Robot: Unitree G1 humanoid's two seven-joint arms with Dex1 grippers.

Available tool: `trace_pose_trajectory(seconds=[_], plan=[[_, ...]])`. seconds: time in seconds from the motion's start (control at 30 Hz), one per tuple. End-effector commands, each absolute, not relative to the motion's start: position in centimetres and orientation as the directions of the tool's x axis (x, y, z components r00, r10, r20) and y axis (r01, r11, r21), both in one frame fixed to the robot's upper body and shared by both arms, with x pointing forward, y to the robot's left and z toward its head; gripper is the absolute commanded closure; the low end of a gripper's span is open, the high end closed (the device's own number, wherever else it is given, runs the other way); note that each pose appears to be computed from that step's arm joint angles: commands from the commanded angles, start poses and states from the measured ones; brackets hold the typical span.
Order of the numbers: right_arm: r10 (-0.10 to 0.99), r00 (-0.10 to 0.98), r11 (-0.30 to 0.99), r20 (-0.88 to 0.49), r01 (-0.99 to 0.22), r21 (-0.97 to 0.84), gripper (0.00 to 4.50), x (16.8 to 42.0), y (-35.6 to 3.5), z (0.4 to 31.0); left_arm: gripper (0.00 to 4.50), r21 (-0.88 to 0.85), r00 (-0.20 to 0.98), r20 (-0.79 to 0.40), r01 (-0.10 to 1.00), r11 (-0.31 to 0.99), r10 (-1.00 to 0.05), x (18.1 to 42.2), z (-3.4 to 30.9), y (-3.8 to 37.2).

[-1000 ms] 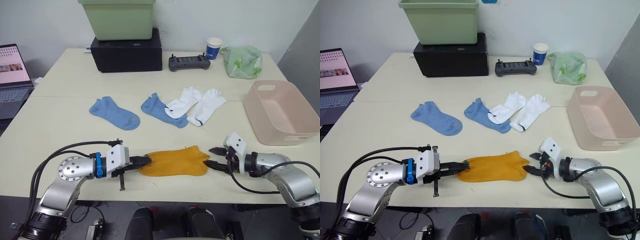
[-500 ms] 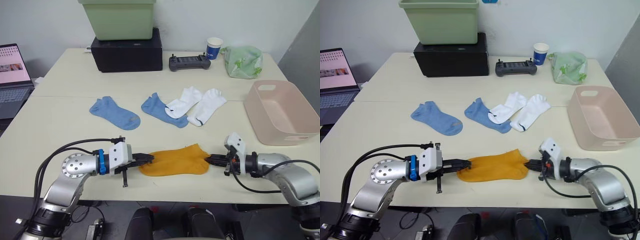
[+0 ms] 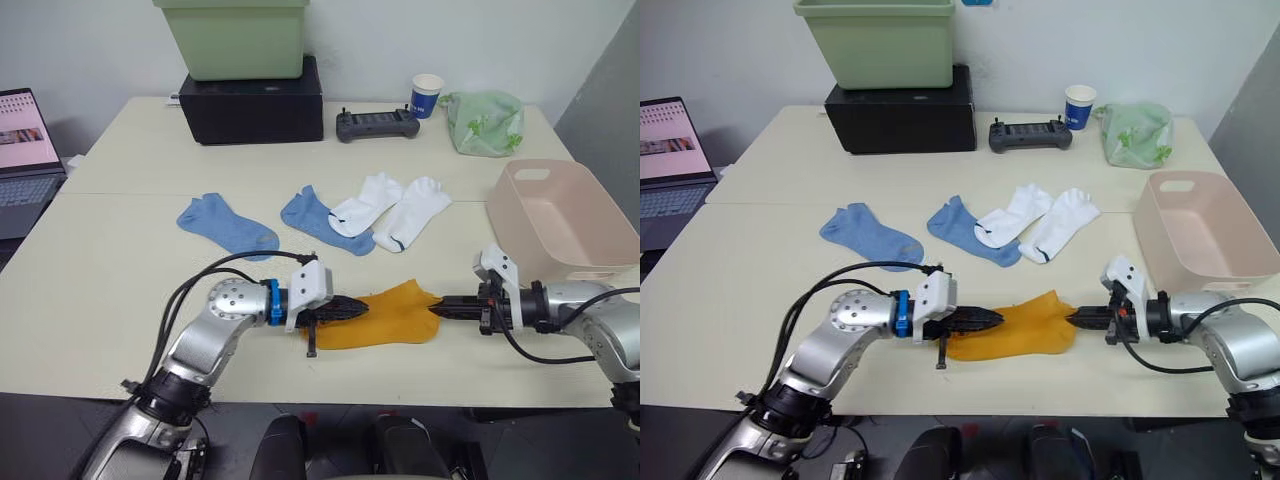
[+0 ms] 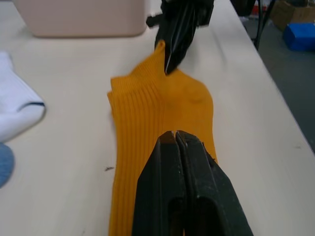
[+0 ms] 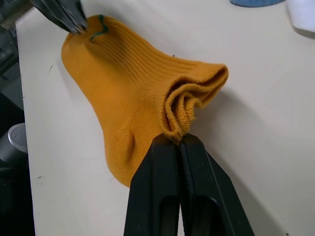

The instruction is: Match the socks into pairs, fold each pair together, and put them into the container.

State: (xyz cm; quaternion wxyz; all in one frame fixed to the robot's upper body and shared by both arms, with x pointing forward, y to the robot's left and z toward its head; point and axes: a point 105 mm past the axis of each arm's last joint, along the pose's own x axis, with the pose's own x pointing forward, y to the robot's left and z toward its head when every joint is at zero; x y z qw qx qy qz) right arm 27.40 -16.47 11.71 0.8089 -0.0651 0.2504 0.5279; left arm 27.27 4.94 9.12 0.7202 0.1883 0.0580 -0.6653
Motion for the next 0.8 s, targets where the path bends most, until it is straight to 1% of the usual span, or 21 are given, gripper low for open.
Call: trace_pose_trajectory(seconds=[0.03,0.1,0.2,0.3,0.4,0.47,0.53,0.7,0.8], plan=[[0.873,0.278,0.372,-0.401,-0.911,0.178,4.48,26.9,-15.1,14.1,4.50,0.191,0.090,-0.417,0.982,0.010,-0.904,27.2,7.4,4.7],[0.901,0.221,0.320,-0.374,-0.920,0.227,4.48,26.0,-14.3,14.9,4.50,0.188,0.120,-0.442,0.981,0.039,-0.889,27.6,6.6,4.9],[0.928,0.172,0.268,-0.332,-0.925,0.268,4.48,25.3,-12.9,15.7,4.50,0.172,0.132,-0.459,0.983,0.058,-0.879,27.8,5.9,5.0],[0.945,0.135,0.223,-0.297,-0.931,0.289,4.48,25.0,-11.5,16.3,4.50,0.167,0.137,-0.446,0.984,0.069,-0.885,27.7,5.8,4.8],[0.953,0.115,0.198,-0.279,-0.937,0.288,4.48,25.0,-10.2,16.2,4.50,0.122,0.122,-0.414,0.989,0.077,-0.902,27.2,6.4,4.9],[0.960,0.119,0.191,-0.252,-0.940,0.283,4.48,25.6,-9.1,16.1,4.50,0.049,0.097,-0.388,0.995,0.085,-0.917,26.4,7.4,6.3],[0.966,0.112,0.178,-0.233,-0.941,0.287,4.48,25.8,-8.2,16.1,4.50,0.019,0.105,-0.388,0.994,0.106,-0.916,26.0,8.7,8.3],[0.974,0.069,0.132,-0.217,-0.948,0.289,4.48,25.9,-6.1,15.4,4.50,-0.020,0.195,-0.432,0.974,0.226,-0.880,25.5,12.0,14.1],[0.973,0.036,0.102,-0.227,-0.952,0.289,4.48,26.2,-4.8,14.3,4.50,-0.021,0.281,-0.417,0.948,0.318,-0.864,25.7,14.0,16.7]])
